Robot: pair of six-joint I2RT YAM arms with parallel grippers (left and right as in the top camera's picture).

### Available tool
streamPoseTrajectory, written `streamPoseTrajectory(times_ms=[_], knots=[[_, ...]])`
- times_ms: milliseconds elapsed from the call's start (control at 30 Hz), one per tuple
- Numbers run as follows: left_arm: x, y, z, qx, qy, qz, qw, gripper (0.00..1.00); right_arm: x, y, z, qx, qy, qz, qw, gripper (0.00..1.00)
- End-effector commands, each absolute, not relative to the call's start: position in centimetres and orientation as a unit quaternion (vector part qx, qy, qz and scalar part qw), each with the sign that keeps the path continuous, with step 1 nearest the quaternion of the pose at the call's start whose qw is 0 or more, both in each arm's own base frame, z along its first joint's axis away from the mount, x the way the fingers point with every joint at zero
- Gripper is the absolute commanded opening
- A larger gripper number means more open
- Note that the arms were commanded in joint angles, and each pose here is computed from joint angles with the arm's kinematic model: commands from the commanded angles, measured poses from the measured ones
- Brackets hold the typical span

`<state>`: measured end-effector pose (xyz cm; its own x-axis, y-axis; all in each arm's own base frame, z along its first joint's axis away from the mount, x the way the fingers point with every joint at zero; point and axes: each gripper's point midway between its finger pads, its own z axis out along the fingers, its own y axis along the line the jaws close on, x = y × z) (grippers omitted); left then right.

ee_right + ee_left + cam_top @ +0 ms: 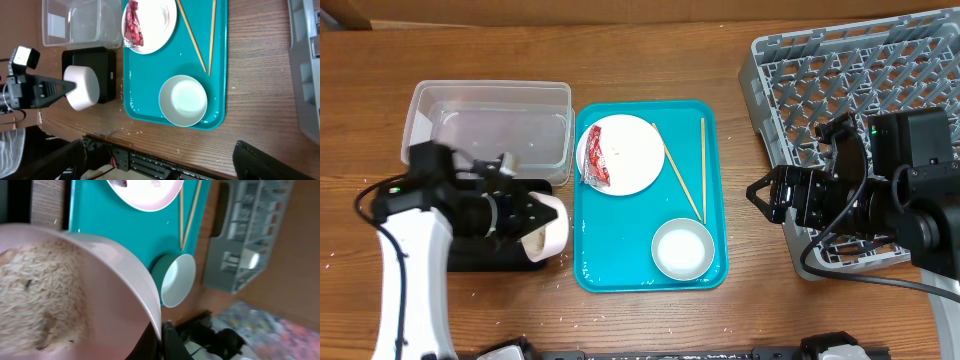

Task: Sort waste into correct bins and load items into the dishwasher
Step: 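Tip the pink bowl over the black tray to dump the rice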

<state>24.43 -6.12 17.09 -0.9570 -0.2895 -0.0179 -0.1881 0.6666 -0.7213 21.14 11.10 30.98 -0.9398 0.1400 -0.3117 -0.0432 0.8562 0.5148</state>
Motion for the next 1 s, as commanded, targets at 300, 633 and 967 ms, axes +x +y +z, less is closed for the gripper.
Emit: streamPoseTrajectory(times_ms=[300, 633, 967], knots=[[27.8, -0.1, 16.6, -0.204, 0.754, -0.608, 0.143, 0.04, 21.0, 11.2, 31.5, 0.021, 0.946, 0.27, 0.18, 0.96], [27.7, 2.6, 17.0, -0.197, 0.735, -0.618, 0.199, 0.04, 20.8, 11.2, 31.4, 0.022, 0.947, 0.269, 0.176, 0.96], [26.9, 3.4, 17.4, -0.23, 0.729, -0.619, 0.179, 0.04, 20.8, 11.2, 31.4, 0.022, 0.947, 0.269, 0.175, 0.96]])
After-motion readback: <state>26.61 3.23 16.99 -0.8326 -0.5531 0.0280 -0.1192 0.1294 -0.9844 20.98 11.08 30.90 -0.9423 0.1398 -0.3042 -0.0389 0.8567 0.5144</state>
